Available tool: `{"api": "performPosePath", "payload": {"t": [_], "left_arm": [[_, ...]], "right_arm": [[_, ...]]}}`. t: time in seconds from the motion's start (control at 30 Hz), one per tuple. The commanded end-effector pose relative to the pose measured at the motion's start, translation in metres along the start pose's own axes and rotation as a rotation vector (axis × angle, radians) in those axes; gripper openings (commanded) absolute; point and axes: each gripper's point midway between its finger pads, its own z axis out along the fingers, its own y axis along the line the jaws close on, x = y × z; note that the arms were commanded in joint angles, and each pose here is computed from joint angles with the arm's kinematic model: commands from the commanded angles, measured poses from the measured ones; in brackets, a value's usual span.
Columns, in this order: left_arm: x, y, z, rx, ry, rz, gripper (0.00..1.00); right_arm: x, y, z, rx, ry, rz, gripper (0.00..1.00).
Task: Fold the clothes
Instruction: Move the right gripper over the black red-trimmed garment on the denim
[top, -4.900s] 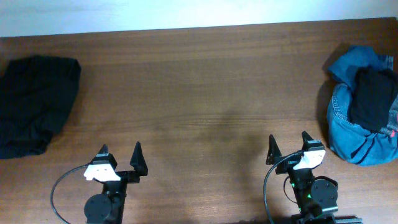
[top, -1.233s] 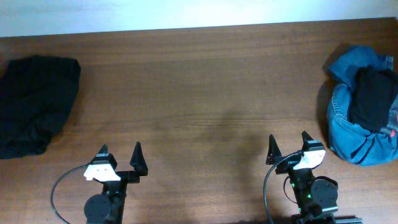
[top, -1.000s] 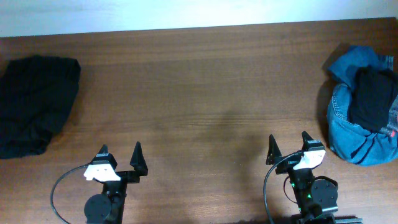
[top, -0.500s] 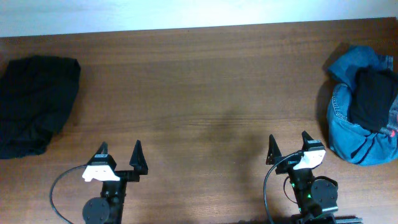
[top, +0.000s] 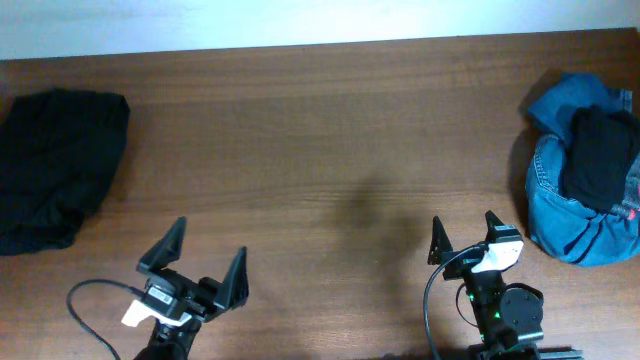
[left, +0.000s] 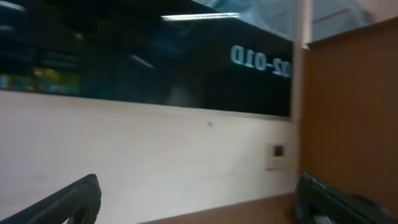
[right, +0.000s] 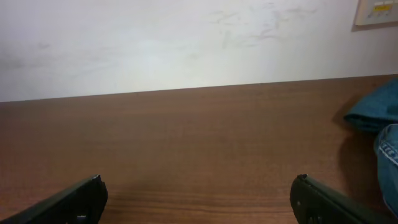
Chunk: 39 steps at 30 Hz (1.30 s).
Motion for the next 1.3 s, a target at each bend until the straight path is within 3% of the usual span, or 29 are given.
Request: {"api": "performPosePath", "payload": {"t": [0.0, 0.4, 0.67, 0.8, 0.97, 1.1, 1.27], "left_arm": [[-0.019, -0.023, 0.002, 0.111, 0.001, -0.032, 0.99], [-0.036, -0.023, 0.002, 0.020, 0.209, -0.062, 0.99], [-0.021, -0.018, -0.006, -0.048, 0.406, -0.118, 0.99], [-0.027, -0.017, 0.004, -0.059, 0.451, -0.137, 1.00], [-0.026, -0.010, 0.019, -0.071, 0.596, -0.118, 0.99], [-0.013, 0.004, 0.037, -0.084, 0.766, -0.077, 0.99], [0.019, 0.041, 0.056, -0.210, 1.011, -0.094, 0.99]], "right_arm": [[0.001, -0.002, 0.000, 0.007, -0.001, 0.008, 0.99], [0.001, -0.002, 0.000, 0.007, -0.001, 0.008, 0.98], [-0.004, 0.002, 0.000, -0.016, -0.024, 0.008, 0.98], [-0.039, 0.021, -0.006, -0.117, -0.136, 0.001, 0.99], [-0.105, 0.017, -0.029, -0.064, -0.199, 0.055, 0.99], [-0.150, 0.002, -0.047, 0.062, -0.126, 0.069, 0.99], [-0.198, 0.017, -0.046, 0.028, 0.035, 0.064, 0.99]]}}
